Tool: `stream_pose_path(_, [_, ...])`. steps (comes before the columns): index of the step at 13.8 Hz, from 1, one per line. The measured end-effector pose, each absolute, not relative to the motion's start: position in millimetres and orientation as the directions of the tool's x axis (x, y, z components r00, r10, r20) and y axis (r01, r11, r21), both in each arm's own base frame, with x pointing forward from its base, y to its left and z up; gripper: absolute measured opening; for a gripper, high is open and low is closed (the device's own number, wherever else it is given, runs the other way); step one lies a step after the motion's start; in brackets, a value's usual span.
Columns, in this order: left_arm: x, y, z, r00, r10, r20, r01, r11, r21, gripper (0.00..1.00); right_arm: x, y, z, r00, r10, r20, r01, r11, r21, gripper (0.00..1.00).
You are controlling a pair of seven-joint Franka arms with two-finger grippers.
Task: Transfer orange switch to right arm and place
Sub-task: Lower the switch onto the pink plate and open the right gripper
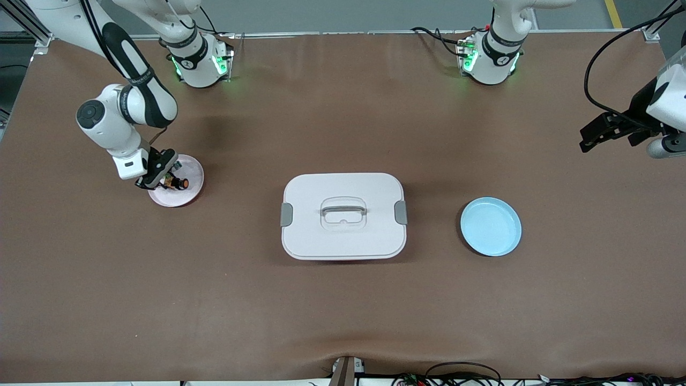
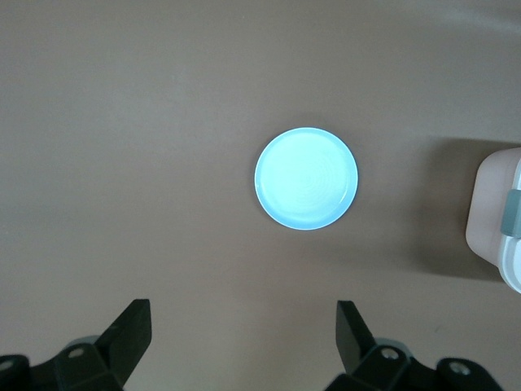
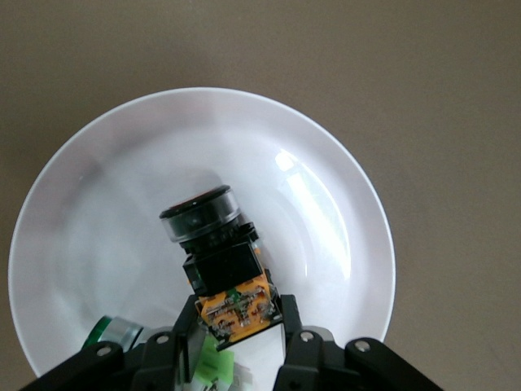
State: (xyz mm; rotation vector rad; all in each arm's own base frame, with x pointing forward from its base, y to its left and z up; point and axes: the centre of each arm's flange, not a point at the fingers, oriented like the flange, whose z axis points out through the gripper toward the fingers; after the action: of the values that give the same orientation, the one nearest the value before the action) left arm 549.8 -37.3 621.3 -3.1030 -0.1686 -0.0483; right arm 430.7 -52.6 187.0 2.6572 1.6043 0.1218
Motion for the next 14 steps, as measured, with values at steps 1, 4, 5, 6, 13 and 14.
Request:
stream_pose_path(1, [550.7, -37.3, 620.3, 0.994, 0.108, 0.033, 0.109, -0.994, -0.032, 1.00, 431.0, -50.3, 186.9, 0.459, 0.887, 0.049, 0.884, -0.462, 0.071, 0.42])
stream_pose_path(4, [551.3, -37.4, 619.8, 0.994, 0.108, 0.034, 0.109, -0.994, -0.032, 1.00, 431.9, -43.7, 186.9, 0.449, 0.892, 0.051, 0.889, -0.452, 0.072, 0.42])
stream_pose_path(5, [551.3, -37.4, 619.8, 0.994, 0.108, 0.034, 0.109, -0.994, -0.032, 1.00, 432.0, -42.7, 186.8, 0.450, 0.892, 0.051, 0.889, -0.453, 0.072, 0.42])
stream_pose_path(6, [551.4, -37.4, 619.9, 0.994, 0.108, 0.035, 0.109, -0.994, -0.032, 1.00, 432.0, -42.3, 186.7, 0.454, 0.890, 0.052, 0.887, -0.457, 0.072, 0.42])
stream_pose_path(13, [551.6, -36.8, 620.0, 0.993, 0.110, 0.036, 0.111, -0.993, -0.031, 1.00, 445.9, -51.1, 200.3, 0.495, 0.869, 0.021, 0.869, -0.494, -0.029, 0.89])
stream_pose_path(14, [551.6, -36.7, 620.0, 0.993, 0.111, 0.037, 0.112, -0.993, -0.031, 1.00, 455.7, -53.4, 214.5, 0.497, 0.867, 0.012, 0.866, -0.496, -0.062, 0.98])
